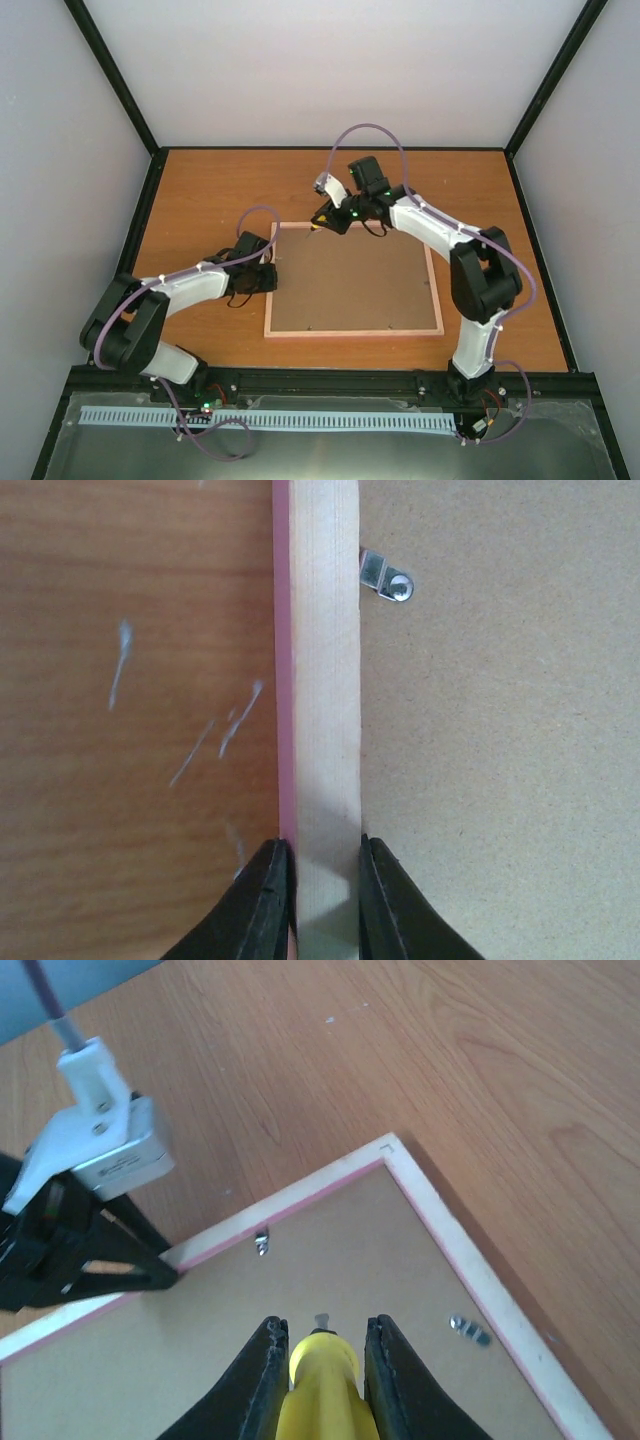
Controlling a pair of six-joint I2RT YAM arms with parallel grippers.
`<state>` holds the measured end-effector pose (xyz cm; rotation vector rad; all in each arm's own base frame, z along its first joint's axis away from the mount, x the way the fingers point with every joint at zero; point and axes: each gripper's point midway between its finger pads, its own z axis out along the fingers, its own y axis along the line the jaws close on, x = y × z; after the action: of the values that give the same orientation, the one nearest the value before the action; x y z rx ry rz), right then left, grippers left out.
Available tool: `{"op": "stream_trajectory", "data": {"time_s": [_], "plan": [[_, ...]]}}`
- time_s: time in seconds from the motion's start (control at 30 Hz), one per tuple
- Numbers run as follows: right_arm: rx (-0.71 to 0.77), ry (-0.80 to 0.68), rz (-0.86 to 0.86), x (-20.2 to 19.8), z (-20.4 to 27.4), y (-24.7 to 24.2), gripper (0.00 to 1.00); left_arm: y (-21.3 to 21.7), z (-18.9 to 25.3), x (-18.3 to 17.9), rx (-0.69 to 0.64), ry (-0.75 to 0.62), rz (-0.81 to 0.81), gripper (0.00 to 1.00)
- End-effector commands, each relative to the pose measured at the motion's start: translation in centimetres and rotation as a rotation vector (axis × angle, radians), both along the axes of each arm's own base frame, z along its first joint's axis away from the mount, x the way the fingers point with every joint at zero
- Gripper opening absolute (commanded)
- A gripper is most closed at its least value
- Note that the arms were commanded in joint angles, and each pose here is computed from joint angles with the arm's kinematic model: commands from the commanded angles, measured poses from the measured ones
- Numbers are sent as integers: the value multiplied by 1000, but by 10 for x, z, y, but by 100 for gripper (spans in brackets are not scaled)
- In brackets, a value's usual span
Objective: Take the photo out of the frame
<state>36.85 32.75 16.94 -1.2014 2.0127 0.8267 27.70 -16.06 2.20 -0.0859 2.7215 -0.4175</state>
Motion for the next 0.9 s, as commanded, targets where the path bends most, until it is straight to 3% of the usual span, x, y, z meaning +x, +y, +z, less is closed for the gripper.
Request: {"op": "stream_trajectory", "data": {"time_s": [0.0, 0.33, 0.87], "plan": [[61, 48, 28, 7, 1, 32, 3, 2, 2, -22, -29, 40, -4, 8], [69, 134, 90, -2, -24, 80, 3, 8, -4, -29, -31, 27, 15, 3], [31, 218, 163, -27, -56, 101, 3, 9, 3, -25, -41, -23, 18, 1]]}}
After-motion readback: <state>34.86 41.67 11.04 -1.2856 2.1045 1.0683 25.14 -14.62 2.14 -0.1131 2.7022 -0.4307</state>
